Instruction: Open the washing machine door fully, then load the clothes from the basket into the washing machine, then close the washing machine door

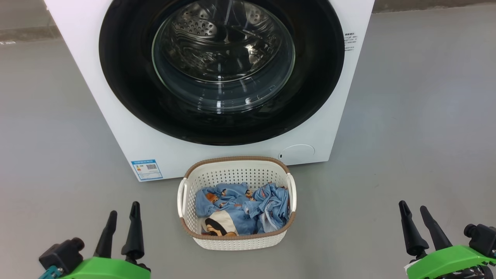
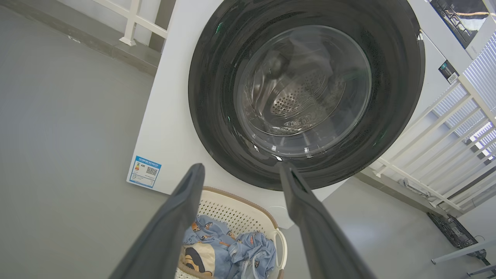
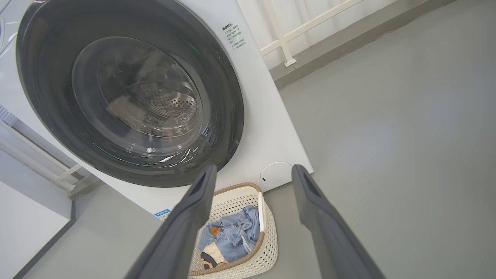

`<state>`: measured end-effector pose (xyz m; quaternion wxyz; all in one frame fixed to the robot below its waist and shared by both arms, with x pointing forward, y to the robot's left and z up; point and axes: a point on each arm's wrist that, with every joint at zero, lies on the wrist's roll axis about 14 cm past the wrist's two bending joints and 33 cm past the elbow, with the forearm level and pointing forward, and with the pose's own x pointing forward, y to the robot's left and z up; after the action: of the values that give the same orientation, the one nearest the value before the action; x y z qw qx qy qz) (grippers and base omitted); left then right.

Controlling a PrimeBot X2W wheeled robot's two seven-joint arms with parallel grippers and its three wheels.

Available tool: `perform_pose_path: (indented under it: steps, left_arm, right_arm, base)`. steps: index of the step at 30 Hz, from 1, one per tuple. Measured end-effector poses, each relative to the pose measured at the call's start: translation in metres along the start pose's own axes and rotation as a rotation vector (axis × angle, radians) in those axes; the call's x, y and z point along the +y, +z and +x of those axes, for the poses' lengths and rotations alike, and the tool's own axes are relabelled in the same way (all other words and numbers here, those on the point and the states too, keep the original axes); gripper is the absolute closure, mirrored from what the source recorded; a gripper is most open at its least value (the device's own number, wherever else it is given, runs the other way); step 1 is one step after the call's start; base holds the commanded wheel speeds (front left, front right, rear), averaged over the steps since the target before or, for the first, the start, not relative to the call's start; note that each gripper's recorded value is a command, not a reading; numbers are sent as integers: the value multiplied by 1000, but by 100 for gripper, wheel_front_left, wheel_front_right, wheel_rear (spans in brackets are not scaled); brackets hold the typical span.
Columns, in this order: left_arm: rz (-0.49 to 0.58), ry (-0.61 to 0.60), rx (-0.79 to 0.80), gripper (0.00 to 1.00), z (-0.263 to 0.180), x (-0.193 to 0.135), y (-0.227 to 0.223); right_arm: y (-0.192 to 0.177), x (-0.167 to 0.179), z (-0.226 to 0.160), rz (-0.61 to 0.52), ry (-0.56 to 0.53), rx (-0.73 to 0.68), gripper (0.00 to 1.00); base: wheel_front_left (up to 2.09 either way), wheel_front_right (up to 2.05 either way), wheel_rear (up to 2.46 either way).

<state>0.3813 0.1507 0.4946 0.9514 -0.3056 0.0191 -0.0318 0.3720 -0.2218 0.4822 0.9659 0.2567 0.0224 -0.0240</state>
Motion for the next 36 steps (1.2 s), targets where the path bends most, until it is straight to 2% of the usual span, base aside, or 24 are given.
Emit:
perform_pose_path:
  steps: [17,36]
  left_arm:
    - [189,-33,1,0,0,-5,-5]
    - [346,-75,-5,0,1,-12,-11]
  right_arm:
    - [5,6,4,-215,37,-16,0]
    - [10,11,4,-415,78,-42,0]
  base:
    - [0,0,0]
    - [0,0,0]
